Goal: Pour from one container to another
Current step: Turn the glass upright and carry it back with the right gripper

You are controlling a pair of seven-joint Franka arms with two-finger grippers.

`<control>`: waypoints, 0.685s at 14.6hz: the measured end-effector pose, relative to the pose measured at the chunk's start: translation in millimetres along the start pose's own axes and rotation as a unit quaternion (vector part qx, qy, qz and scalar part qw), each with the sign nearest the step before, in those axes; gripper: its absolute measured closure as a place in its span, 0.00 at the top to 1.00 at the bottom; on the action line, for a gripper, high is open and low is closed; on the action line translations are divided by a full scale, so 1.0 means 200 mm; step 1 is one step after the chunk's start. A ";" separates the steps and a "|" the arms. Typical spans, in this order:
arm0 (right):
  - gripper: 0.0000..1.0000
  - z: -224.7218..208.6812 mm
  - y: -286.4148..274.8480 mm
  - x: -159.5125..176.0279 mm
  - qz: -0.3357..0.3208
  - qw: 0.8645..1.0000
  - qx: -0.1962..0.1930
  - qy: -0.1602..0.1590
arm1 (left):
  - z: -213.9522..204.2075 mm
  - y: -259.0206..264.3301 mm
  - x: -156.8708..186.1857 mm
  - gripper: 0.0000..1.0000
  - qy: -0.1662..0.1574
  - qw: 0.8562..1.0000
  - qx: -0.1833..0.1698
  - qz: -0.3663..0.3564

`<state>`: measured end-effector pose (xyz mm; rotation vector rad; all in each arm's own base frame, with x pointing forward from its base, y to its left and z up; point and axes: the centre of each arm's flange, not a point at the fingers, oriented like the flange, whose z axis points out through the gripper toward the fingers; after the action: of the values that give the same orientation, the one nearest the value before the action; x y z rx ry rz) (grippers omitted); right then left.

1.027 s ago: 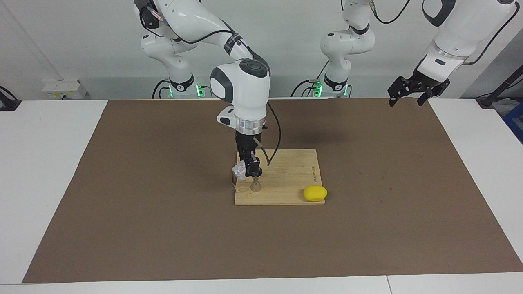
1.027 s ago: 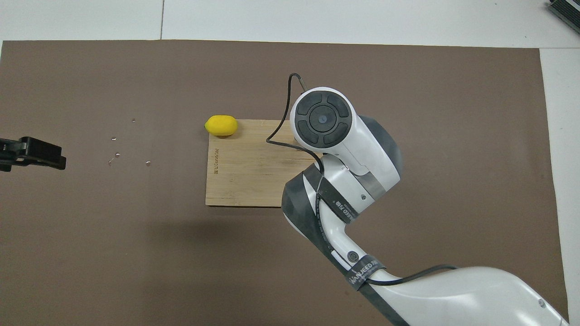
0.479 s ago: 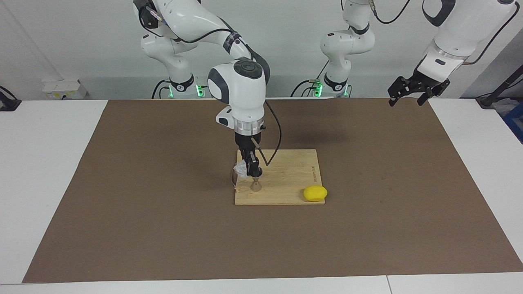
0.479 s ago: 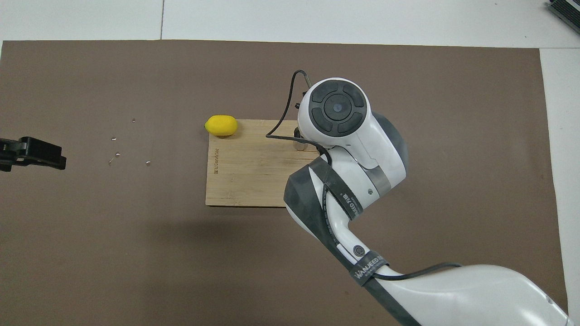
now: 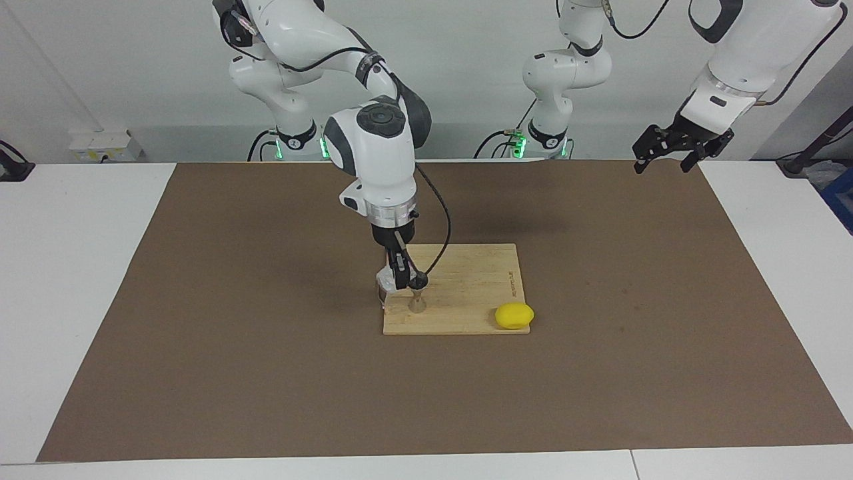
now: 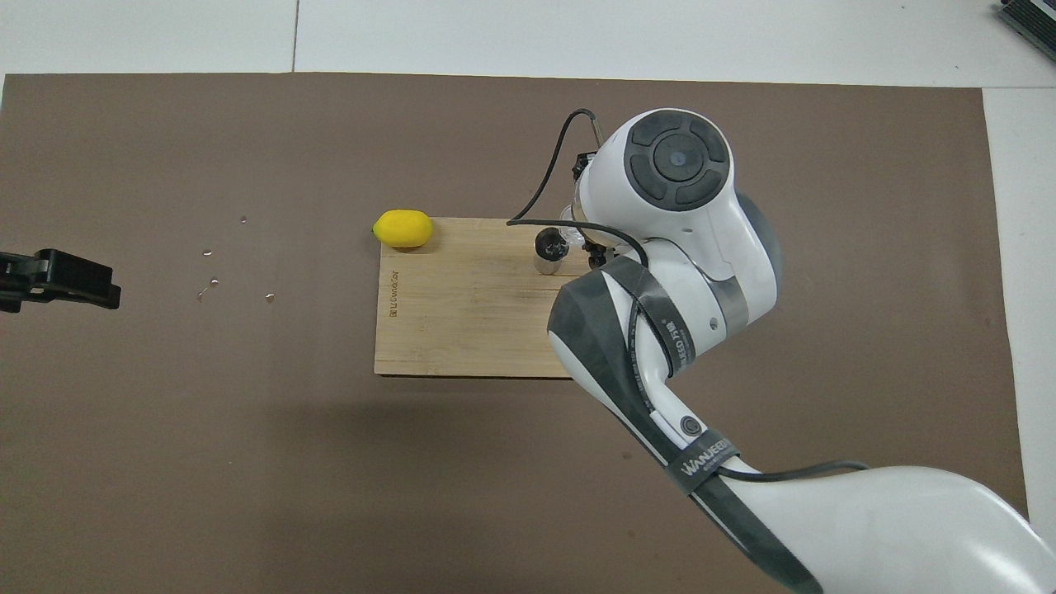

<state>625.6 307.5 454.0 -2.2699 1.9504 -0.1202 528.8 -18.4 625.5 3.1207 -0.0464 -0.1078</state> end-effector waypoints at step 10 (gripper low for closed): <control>0.51 0.00 -0.11 0.43 0.131 0.983 -0.032 -0.124 | 0.00 0.00 0.00 1.00 0.000 1.000 0.000 0.000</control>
<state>659.9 225.6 453.9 -1.9294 2.1143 0.2458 528.8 -18.5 625.5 3.1207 -0.0464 -0.1078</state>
